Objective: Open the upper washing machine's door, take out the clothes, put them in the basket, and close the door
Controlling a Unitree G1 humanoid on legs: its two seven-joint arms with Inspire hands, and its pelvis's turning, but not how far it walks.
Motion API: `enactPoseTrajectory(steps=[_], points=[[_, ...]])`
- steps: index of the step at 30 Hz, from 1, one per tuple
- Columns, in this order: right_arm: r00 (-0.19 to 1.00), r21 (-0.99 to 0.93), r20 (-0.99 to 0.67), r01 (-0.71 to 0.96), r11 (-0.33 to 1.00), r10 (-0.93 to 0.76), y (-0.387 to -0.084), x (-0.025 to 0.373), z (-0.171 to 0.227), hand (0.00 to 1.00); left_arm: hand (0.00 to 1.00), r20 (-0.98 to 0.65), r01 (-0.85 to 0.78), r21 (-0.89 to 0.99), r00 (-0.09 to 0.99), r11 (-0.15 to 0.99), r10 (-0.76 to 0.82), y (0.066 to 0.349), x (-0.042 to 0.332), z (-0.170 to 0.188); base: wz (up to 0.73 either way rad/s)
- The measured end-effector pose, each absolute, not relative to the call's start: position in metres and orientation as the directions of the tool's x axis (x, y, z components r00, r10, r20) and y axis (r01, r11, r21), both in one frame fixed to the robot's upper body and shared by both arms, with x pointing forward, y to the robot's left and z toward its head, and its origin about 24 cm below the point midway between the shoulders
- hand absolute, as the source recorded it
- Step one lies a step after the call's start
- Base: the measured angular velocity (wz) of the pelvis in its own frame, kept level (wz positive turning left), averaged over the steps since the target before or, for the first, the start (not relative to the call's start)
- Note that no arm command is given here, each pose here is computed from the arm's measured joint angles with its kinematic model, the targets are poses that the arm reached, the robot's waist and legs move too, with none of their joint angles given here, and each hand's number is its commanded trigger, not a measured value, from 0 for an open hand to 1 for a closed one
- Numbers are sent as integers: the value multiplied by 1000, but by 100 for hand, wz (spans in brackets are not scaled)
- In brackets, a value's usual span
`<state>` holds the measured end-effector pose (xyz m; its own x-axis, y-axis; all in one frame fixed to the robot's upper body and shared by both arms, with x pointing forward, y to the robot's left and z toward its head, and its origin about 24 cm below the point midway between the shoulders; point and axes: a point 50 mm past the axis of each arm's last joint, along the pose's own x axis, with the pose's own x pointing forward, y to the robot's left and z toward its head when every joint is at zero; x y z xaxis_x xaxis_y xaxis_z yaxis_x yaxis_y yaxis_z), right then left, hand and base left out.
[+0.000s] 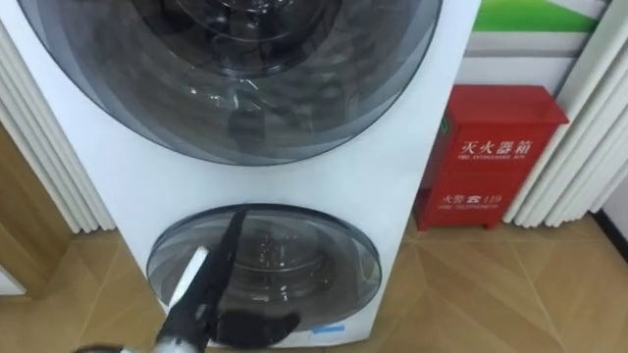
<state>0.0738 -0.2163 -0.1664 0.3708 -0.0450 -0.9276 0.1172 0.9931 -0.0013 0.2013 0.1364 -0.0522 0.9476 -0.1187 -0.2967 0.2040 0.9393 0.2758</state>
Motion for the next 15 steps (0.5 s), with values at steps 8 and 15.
enactPoseTrajectory(steps=[8,15], points=[[354,-4,-933,168,986,-64,-221,59,-167,0,0,-714,85,358,666,930,214,215,108,-137,-2],[348,27,-936,216,976,-51,-221,54,-168,0,0,-828,-36,375,436,926,352,239,47,-157,0]])
